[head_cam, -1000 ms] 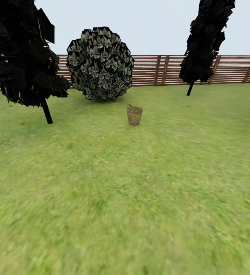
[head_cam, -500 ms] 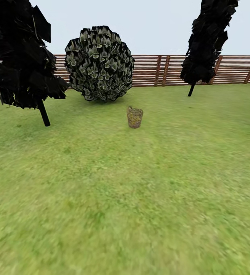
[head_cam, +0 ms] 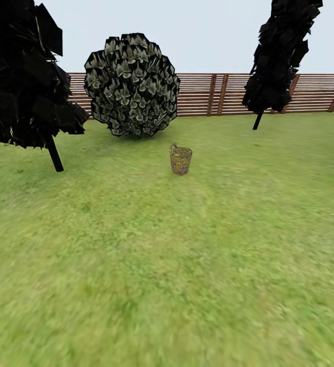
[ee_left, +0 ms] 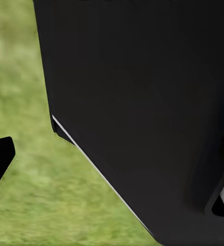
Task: Take the three Easter eggs out of the wicker basket on the lawn in the garden, then place them on the lawn next to a single tree (choose any tree) so that all three eggs are next to the same tree and none are left in the basket.
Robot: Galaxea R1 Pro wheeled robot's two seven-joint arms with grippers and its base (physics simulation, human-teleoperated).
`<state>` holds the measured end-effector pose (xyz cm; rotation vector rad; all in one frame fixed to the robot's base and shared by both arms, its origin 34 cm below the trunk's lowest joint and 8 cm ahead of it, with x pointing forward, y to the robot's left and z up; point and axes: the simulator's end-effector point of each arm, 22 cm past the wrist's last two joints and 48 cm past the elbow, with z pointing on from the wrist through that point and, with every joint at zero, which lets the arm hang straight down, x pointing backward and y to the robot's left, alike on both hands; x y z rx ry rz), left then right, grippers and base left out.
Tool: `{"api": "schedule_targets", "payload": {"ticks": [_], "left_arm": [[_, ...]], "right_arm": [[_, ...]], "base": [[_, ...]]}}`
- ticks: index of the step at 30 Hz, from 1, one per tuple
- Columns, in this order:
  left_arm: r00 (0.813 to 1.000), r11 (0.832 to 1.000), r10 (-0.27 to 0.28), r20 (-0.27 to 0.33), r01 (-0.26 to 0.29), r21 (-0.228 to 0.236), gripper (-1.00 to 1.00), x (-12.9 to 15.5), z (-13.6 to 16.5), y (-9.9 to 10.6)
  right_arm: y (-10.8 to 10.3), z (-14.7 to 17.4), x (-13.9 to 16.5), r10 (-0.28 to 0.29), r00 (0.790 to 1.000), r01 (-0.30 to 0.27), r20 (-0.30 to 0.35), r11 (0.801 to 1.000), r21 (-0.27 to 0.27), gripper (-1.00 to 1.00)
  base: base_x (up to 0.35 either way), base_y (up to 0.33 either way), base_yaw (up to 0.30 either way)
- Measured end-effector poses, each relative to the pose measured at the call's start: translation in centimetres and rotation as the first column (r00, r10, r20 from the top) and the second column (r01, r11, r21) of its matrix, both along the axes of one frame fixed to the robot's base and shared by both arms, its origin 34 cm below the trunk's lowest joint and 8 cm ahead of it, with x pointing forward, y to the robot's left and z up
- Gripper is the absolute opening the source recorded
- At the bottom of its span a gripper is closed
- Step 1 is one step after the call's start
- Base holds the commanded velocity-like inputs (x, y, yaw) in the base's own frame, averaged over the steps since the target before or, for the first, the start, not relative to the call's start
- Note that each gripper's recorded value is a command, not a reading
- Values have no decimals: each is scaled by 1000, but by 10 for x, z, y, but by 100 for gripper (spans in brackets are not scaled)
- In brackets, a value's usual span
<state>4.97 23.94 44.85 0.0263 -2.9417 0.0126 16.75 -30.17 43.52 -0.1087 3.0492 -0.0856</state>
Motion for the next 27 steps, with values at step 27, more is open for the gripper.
{"api": "schedule_targets", "payload": {"ticks": [27], "left_arm": [[1000,1000,0,1,0,0,100,1,0,0]], "right_arm": [[0,0,1,-1,1000,1,0,1000,0,100]], "base": [[334,0,0]]}}
